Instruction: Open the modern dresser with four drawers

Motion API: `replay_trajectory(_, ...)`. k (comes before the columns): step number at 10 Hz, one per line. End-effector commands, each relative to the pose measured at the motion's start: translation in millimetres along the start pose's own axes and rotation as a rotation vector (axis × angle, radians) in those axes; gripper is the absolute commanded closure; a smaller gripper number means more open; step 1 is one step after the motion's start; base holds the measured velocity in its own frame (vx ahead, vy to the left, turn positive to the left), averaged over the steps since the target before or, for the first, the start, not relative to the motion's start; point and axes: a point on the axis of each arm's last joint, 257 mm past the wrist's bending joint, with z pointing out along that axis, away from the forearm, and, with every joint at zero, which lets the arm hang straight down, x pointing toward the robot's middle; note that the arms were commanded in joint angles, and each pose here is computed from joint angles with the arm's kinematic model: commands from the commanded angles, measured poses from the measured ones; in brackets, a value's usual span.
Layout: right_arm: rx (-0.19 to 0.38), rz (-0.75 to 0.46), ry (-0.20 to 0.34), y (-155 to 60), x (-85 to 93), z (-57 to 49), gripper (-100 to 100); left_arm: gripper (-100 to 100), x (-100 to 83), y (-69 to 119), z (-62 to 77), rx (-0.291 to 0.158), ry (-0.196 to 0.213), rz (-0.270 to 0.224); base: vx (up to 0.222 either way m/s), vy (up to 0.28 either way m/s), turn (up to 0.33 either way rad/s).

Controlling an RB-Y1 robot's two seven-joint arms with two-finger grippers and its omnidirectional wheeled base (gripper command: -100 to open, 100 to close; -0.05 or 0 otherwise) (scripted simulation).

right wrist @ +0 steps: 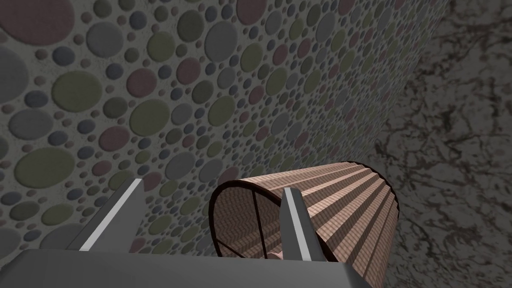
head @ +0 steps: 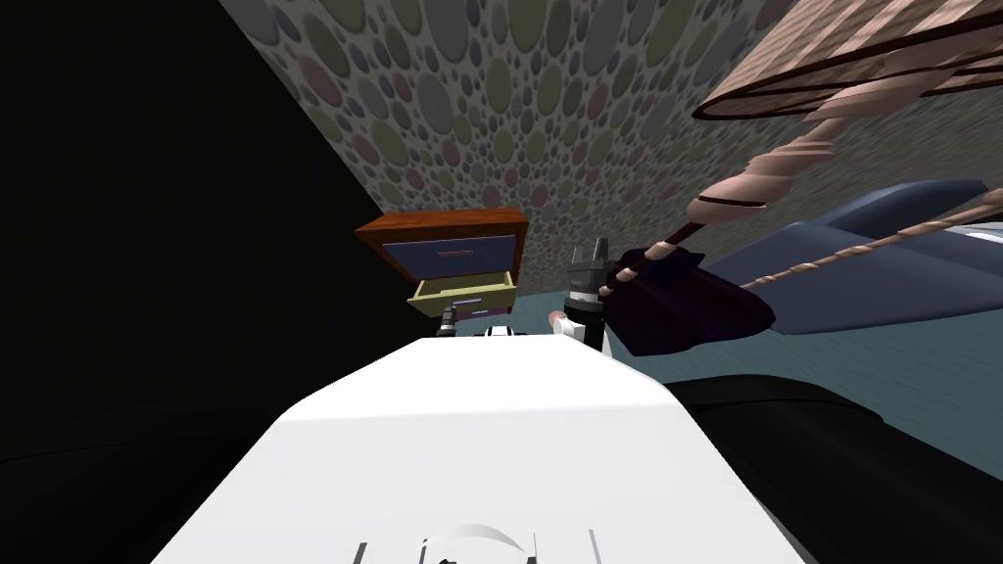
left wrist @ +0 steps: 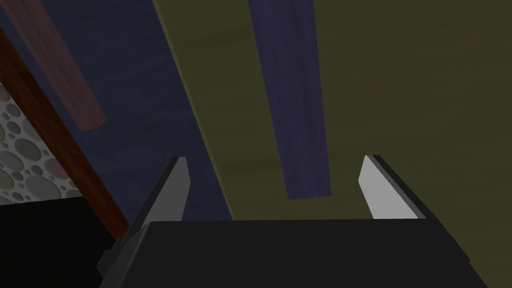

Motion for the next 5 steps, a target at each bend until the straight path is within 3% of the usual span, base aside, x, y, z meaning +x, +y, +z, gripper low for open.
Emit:
replay_trajectory(1, 0.000, 0.000, 0.000, 0.0, 0.0, 0.0, 0, -100, -4.9, -11.9, 17.5, -0.002, 0.000, 0.000, -0.074, -0.022, -0.001)
replay_trajectory(4, 0.000, 0.000, 0.000, 0.0, 0.0, 0.0, 0, -100, -12.0, -26.9, 38.2, -0.004, -0.001, 0.002, -0.070, -0.027, -0.001)
replay_trajectory(5, 0.000, 0.000, 0.000, 0.0, 0.0, 0.0, 0, -100, -10.4, -19.6, 29.7, -0.017, 0.000, 0.001, -0.023, -0.007, -0.002)
